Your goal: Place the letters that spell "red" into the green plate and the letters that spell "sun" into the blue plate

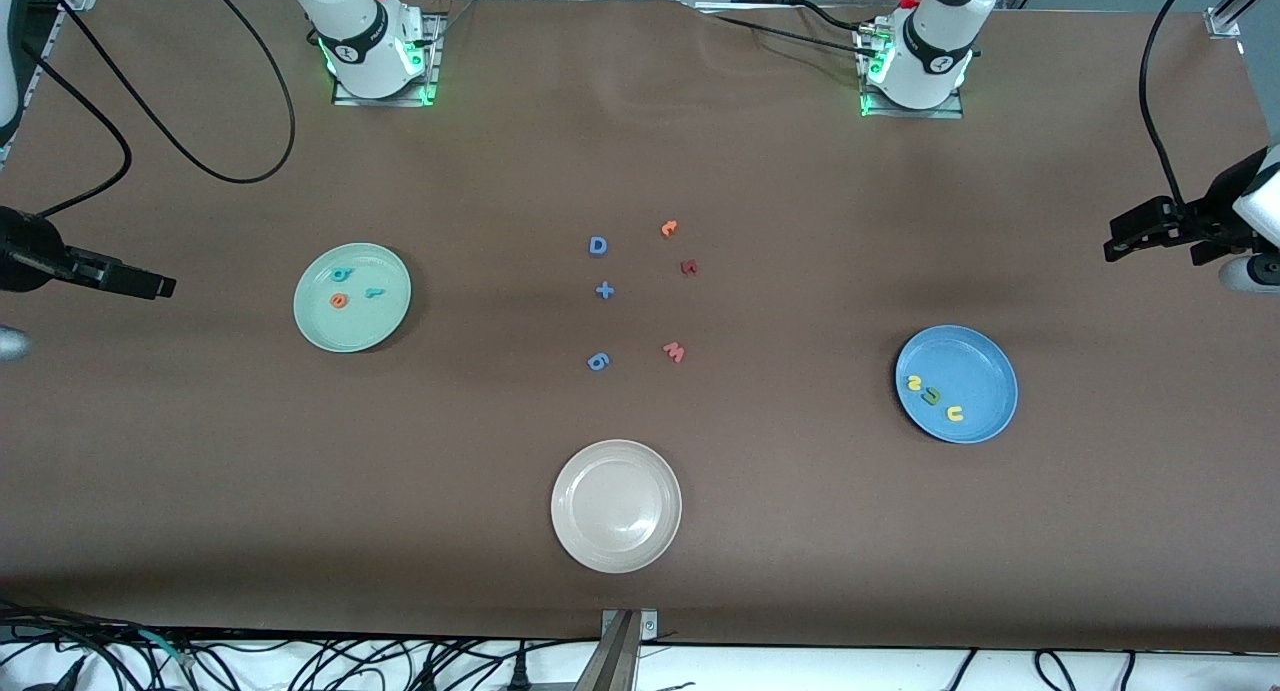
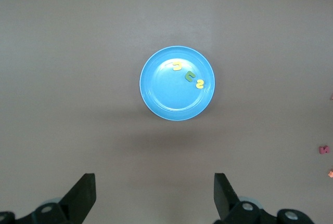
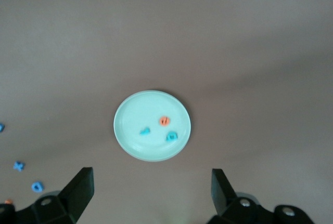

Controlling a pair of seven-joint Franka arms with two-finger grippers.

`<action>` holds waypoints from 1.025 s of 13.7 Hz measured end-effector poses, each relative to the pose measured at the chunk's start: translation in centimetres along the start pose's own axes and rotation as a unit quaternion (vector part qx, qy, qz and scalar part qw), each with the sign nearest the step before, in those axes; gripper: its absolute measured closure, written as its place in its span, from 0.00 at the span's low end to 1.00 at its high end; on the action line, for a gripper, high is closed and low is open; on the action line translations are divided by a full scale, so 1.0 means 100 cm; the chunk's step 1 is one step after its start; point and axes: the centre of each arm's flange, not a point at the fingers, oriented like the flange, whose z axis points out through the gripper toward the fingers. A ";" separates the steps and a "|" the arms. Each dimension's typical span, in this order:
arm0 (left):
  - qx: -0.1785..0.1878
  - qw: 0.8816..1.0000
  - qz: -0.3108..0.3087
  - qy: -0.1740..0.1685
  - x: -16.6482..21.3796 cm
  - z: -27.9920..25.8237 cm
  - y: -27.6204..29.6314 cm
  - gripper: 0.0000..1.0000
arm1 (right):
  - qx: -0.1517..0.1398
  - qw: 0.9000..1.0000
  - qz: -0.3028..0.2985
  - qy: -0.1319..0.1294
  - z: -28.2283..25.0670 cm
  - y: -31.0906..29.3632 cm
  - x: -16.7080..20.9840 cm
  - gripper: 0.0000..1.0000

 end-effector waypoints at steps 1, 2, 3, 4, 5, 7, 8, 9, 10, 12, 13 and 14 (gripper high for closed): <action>0.000 1.000 0.000 0.000 0.000 0.000 0.000 0.00 | 0.002 1.000 -0.007 0.017 0.006 0.000 -0.005 0.00; 0.000 1.000 0.000 0.000 0.000 0.000 0.000 0.00 | -0.001 0.999 -0.014 0.029 0.009 0.000 -0.011 0.00; 0.000 1.000 0.000 0.000 0.000 0.000 0.000 0.00 | -0.014 0.999 -0.020 0.041 0.008 -0.001 -0.017 0.00; 0.000 1.000 0.000 0.000 0.000 0.000 0.000 0.00 | -0.033 0.998 -0.029 0.053 0.005 -0.002 -0.022 0.00; 0.000 1.000 0.000 0.000 0.000 0.000 0.000 0.00 | -0.047 0.996 -0.039 0.063 0.001 -0.008 -0.027 0.00; 0.000 1.000 0.000 0.000 0.000 0.000 0.000 0.00 | -0.054 0.994 -0.056 0.071 -0.004 -0.023 -0.035 0.00; 0.000 1.000 0.000 0.000 0.000 0.000 0.000 0.00 | -0.053 0.994 -0.060 0.075 -0.006 -0.027 -0.037 0.00; 0.000 1.000 0.000 0.000 0.000 0.000 0.000 0.00 | -0.048 0.994 -0.061 0.078 -0.007 -0.030 -0.037 0.00; 0.000 1.000 0.000 0.000 0.000 0.000 0.000 0.00 | -0.042 0.994 -0.062 0.079 -0.006 -0.032 -0.036 0.00; 0.000 1.000 0.000 0.000 0.000 0.000 0.000 0.00 | -0.034 0.994 -0.065 0.076 -0.004 -0.038 -0.038 0.00; 0.000 1.000 0.000 0.000 0.000 0.000 0.000 0.00 | -0.032 0.994 -0.069 0.075 -0.003 -0.043 -0.039 0.01; 0.000 1.000 0.000 0.000 0.000 0.000 0.000 0.00 | -0.029 0.994 -0.074 0.074 -0.003 -0.050 -0.041 0.01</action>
